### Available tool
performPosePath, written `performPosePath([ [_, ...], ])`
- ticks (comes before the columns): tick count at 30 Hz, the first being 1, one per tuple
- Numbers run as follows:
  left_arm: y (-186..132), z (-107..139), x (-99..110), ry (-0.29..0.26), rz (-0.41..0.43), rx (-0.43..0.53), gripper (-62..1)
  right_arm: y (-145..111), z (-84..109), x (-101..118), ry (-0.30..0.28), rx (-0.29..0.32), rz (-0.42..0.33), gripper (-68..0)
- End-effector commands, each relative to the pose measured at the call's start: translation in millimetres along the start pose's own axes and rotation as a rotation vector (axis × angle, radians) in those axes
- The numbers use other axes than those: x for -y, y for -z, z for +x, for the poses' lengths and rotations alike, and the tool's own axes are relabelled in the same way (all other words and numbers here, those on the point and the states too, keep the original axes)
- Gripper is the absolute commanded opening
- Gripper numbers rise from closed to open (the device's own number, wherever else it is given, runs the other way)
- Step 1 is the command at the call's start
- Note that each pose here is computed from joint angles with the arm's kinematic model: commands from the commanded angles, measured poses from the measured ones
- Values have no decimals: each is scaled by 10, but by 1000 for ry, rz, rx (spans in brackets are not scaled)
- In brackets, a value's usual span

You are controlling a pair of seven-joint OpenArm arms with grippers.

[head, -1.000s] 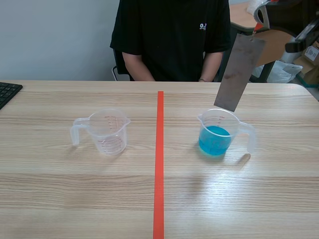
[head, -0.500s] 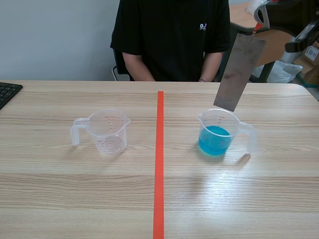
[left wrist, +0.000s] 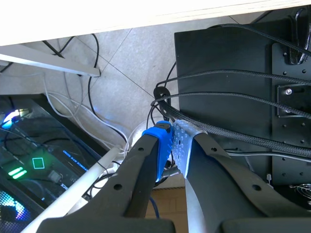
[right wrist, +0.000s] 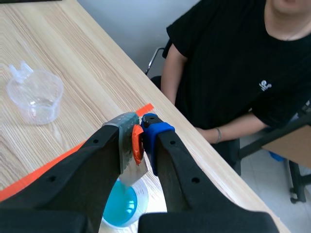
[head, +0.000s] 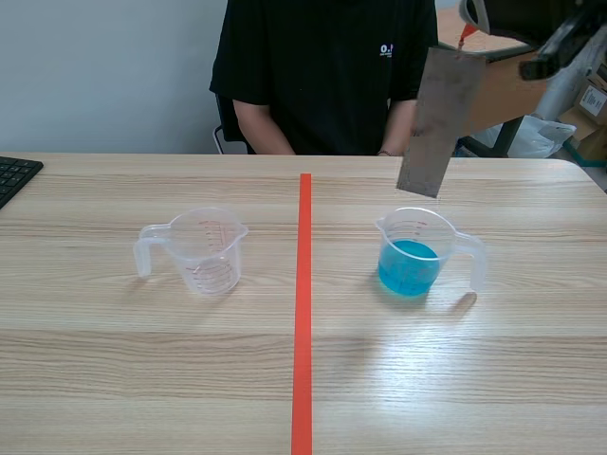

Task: Do the redox reaction experiment.
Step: 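Put the plate into the left beaker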

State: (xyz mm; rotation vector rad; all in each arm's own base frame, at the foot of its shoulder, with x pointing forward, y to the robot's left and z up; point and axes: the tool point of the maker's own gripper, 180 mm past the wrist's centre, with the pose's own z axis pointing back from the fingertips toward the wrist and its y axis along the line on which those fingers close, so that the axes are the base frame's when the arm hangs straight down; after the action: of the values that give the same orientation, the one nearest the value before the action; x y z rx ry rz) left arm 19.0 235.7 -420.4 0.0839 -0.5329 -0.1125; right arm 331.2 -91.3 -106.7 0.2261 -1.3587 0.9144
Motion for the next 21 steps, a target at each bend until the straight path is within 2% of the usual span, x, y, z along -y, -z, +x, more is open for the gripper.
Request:
performPosePath([
  [1,-16,28,-4,1,-1,17,-565,1,147,34,-25,35,-8,-660],
  [10,-15,42,-3,1,-2,24,-565,239,404,-170,-28,104,43,-660],
  [17,-15,41,-3,1,-2,24,-565,456,647,-446,-56,161,108,-660],
  [21,-15,41,-3,1,-2,24,-565,583,805,-569,-46,197,132,-660],
])
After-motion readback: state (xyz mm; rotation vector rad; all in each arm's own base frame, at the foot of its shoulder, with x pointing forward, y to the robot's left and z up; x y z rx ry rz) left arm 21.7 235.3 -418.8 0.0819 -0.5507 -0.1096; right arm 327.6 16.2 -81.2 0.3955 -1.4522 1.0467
